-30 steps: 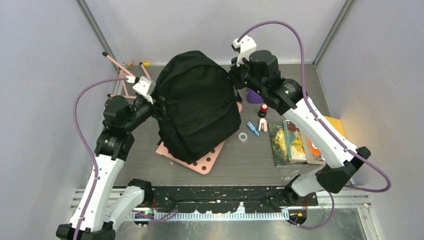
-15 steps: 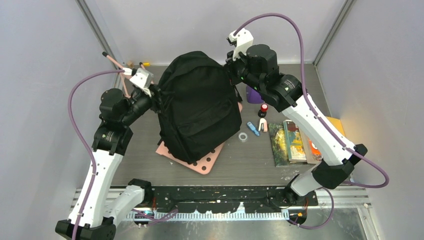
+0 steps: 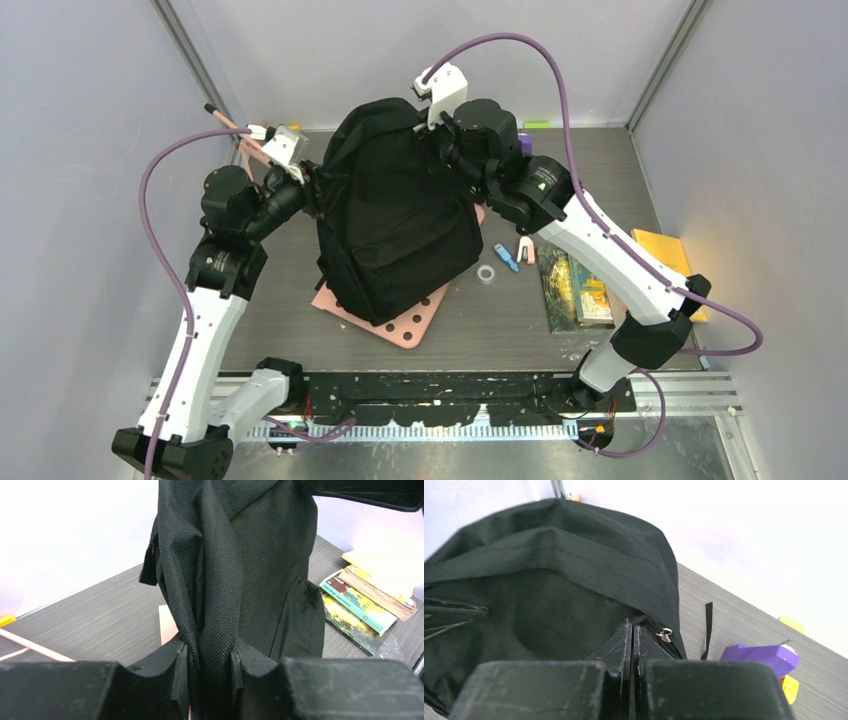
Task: Pack the student bag
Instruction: Unzip the student bag at the center of the board.
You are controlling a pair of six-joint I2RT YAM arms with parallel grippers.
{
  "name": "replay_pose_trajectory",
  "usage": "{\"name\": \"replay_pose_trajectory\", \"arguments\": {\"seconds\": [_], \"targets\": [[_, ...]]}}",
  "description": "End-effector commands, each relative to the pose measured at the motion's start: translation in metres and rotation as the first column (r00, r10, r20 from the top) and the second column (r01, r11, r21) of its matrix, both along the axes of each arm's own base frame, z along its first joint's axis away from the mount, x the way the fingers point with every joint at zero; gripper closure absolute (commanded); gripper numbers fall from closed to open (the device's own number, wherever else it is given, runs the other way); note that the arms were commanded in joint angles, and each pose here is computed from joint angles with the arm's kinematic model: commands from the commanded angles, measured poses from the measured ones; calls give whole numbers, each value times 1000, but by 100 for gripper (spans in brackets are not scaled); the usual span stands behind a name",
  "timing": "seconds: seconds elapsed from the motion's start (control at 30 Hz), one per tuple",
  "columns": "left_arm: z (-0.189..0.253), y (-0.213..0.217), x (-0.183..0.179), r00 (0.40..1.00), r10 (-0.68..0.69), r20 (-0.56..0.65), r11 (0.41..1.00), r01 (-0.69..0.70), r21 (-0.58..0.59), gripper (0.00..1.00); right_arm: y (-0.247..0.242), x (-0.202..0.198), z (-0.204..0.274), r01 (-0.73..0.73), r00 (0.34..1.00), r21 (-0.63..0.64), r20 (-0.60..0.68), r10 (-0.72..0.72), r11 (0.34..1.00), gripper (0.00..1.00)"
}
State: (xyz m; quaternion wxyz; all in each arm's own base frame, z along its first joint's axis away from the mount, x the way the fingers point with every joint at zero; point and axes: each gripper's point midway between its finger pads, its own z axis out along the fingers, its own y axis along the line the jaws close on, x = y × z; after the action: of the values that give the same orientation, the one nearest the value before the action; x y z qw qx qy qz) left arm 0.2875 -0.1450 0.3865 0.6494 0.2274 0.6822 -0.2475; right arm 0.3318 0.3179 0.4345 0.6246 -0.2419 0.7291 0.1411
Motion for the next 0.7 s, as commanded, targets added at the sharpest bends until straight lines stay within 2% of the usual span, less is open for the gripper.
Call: {"name": "replay_pose_trajectory", "arguments": {"seconds": [0.0, 0.17, 0.3, 0.47, 0.67], "targets": [[37, -3, 1, 997, -10, 76, 999, 13, -38, 76, 8, -2, 65, 16, 989, 144, 143, -37, 989, 100], [49, -10, -1, 995, -49, 86, 997, 55, -63, 80, 5, -6, 89, 4, 984, 203, 174, -40, 979, 100], [55, -24, -2, 990, -127, 67, 988, 132, -79, 82, 19, -17, 94, -95, 982, 206, 180, 58, 974, 100], [61, -47, -3, 976, -208, 62, 974, 212, -81, 84, 39, -30, 80, -194, 973, 151, 154, 171, 969, 100], [62, -92, -14, 941, -336, 46, 938, 339, -77, 86, 20, -43, 84, -166, 974, 166, 180, 136, 972, 100]]}}
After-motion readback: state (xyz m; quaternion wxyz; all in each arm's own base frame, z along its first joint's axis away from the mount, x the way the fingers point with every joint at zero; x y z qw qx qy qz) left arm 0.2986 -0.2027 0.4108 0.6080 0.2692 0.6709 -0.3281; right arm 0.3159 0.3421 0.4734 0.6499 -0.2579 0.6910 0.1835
